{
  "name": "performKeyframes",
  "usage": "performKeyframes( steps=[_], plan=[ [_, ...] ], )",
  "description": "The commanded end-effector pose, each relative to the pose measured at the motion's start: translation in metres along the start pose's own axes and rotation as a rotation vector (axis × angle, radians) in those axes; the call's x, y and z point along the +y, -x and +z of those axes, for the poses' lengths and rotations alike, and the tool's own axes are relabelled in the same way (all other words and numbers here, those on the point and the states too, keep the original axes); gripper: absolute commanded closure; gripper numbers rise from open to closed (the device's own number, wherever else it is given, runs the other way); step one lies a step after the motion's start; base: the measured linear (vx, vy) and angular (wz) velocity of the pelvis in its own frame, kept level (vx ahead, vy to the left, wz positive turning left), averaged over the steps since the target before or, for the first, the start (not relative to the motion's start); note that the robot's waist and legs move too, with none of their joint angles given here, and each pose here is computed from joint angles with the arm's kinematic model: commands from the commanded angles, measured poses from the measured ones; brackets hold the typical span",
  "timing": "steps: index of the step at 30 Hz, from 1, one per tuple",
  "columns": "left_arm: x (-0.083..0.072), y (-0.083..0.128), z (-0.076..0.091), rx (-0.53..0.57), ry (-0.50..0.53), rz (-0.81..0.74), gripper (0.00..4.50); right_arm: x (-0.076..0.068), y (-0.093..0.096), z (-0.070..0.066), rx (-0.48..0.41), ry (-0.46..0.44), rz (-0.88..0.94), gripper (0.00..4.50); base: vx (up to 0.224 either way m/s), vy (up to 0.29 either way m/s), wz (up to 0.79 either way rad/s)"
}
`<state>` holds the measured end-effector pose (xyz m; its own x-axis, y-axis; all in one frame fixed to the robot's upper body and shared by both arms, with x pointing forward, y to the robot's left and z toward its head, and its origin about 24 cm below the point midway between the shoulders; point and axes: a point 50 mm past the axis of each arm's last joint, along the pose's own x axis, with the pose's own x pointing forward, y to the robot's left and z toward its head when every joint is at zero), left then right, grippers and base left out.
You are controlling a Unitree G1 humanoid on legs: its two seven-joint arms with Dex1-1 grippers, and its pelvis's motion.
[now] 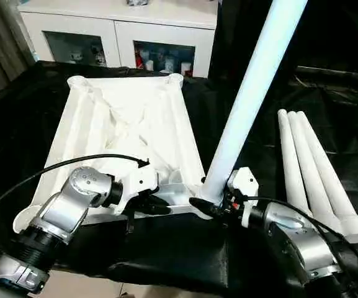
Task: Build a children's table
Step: Rotate leg to tighten
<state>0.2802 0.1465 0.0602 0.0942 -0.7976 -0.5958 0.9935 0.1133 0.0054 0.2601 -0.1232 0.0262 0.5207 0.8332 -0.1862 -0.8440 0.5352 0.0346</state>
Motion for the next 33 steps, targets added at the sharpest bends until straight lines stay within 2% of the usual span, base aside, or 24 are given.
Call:
performKeyframes(
  steps=[1, 7, 10, 13, 16, 18, 21, 22, 25, 26, 27, 33],
  plan=[
    [-0.005, -0.004, 0.011, -0.041, -0.058, -0.069, 4.5, -0.009, 0.011, -0.015, 0.065, -0.044, -0.096, 1.71, 0.0, 0.0, 0.0],
    [-0.004, -0.005, 0.011, -0.035, -0.059, -0.061, 4.5, -0.007, 0.008, -0.017, 0.075, -0.031, -0.09, 1.71, 0.0, 0.0, 0.0],
    [0.0, -0.011, 0.007, -0.016, -0.036, -0.005, 4.5, -0.012, 0.004, -0.025, 0.116, -0.036, -0.2, 1.71, 0.0, 0.0, 0.0],
    [0.005, -0.021, 0.005, -0.008, -0.005, 0.079, 4.5, -0.019, -0.003, -0.037, 0.154, -0.103, -0.348, 1.71, 0.0, 0.0, 0.0],
    [0.012, -0.039, 0.008, -0.024, 0.047, 0.153, 4.5, -0.028, -0.02, -0.048, 0.18, -0.241, -0.572, 1.72, 0.0, 0.0, 0.0],
    [0.017, -0.048, 0.012, -0.027, 0.068, 0.206, 4.5, -0.03, -0.031, -0.052, 0.195, -0.305, -0.647, 1.72, 0.0, 0.0, 0.0],
    [0.025, -0.063, 0.021, -0.027, 0.119, 0.306, 4.5, -0.032, -0.05, -0.047, 0.198, -0.363, -0.742, 1.73, 0.0, 0.0, 0.0],
    [0.025, -0.063, 0.021, -0.027, 0.119, 0.306, 4.5, -0.032, -0.05, -0.047, 0.198, -0.363, -0.742, 1.73, 0.0, 0.0, 0.0],
    [0.028, -0.08, 0.038, -0.039, 0.148, 0.375, 4.5, -0.033, -0.067, -0.037, 0.215, -0.346, -0.805, 1.73, 0.0, 0.0, 0.0],
    [0.028, -0.08, 0.038, -0.039, 0.148, 0.375, 4.5, -0.033, -0.067, -0.037, 0.215, -0.346, -0.805, 1.73, 0.0, 0.0, 0.0],
    [0.025, -0.091, 0.049, -0.051, 0.145, 0.372, 4.5, -0.033, -0.076, -0.031, 0.206, -0.342, -0.825, 1.73, 0.0, 0.0, 0.0],
    [0.022, -0.097, 0.051, -0.052, 0.154, 0.352, 4.5, -0.032, -0.082, -0.029, 0.2, -0.345, -0.824, 1.73, 0.0, 0.0, 0.0]
  ],
)
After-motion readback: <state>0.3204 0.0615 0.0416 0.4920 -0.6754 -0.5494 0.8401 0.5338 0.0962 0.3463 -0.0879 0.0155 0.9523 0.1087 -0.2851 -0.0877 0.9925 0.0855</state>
